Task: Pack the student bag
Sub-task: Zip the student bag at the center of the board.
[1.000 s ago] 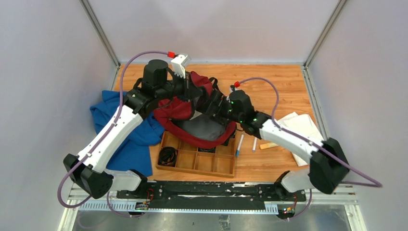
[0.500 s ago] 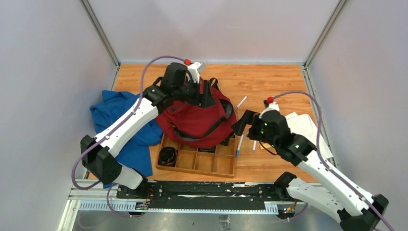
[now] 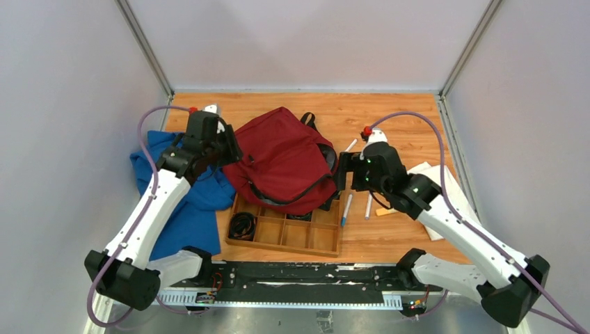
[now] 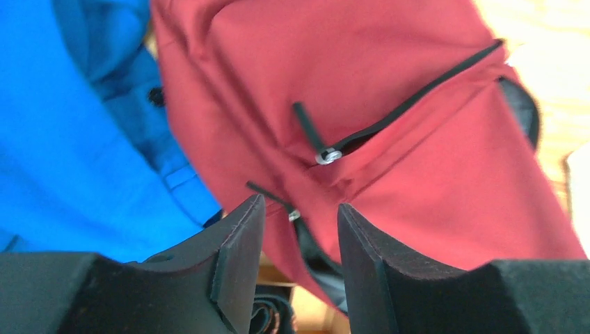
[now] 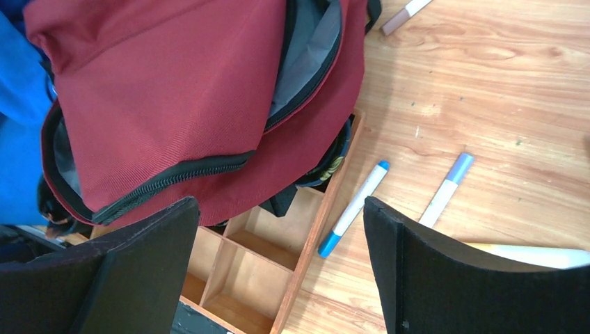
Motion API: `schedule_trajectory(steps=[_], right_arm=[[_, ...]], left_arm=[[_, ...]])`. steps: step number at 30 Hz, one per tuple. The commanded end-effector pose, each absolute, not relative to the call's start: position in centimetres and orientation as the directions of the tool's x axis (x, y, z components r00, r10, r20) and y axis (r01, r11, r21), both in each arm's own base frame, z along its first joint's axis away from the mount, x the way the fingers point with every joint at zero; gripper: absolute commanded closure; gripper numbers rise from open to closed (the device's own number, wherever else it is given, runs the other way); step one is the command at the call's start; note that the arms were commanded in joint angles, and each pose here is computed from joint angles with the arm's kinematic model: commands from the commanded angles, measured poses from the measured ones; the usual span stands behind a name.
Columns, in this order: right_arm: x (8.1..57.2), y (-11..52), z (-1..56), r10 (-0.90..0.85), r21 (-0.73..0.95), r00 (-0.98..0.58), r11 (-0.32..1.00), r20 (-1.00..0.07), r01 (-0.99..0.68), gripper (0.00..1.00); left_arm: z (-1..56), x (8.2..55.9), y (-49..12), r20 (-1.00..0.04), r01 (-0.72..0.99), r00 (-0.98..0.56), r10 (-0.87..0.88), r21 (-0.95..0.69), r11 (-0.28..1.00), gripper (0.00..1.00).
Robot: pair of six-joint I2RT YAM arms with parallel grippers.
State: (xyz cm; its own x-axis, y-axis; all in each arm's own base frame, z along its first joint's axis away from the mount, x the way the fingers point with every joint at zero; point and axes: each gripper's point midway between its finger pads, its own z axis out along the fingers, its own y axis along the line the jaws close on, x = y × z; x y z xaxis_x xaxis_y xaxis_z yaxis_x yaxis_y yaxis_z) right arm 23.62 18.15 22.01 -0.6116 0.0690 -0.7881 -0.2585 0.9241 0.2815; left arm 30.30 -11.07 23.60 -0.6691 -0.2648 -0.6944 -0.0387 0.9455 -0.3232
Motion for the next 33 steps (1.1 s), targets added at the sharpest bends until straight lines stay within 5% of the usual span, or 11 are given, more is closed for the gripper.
schedule_trajectory(steps=[1, 5, 9, 15, 33], right_arm=[[23.7, 20.4, 22.7, 0.020, 0.293, -0.612, 0.890, -0.791, -0.349, 0.09], [23.7, 20.8, 22.6, 0.012, 0.297, -0.616, 0.884, -0.788, -0.361, 0.09], [23.5, 20.6, 22.3, 0.010, 0.295, -0.618, 0.885, -0.786, -0.361, 0.09], [23.1, 20.8, 21.7, 0.019, 0.318, -0.639, 0.878, -0.769, -0.357, 0.09], [22.5, 20.8, 20.6, 0.030, 0.342, -0.668, 0.876, -0.743, -0.341, 0.09]], left_arm=[[19.7, 29.1, -8.4, -0.648, -0.179, -0.697, -0.306, -0.256, 0.950, 0.50], [17.5, 28.9, -7.7, -0.604, -0.147, -0.754, -0.257, -0.226, 0.963, 0.42], [16.5, 29.3, -8.2, -0.565, -0.159, -0.770, -0.298, -0.282, 0.946, 0.45], [15.0, 30.7, -10.3, -0.577, 0.015, -0.797, -0.179, -0.314, 0.949, 0.37], [11.5, 30.2, -8.9, -0.507, -0.260, -0.753, -0.419, -0.356, 0.898, 0.52]])
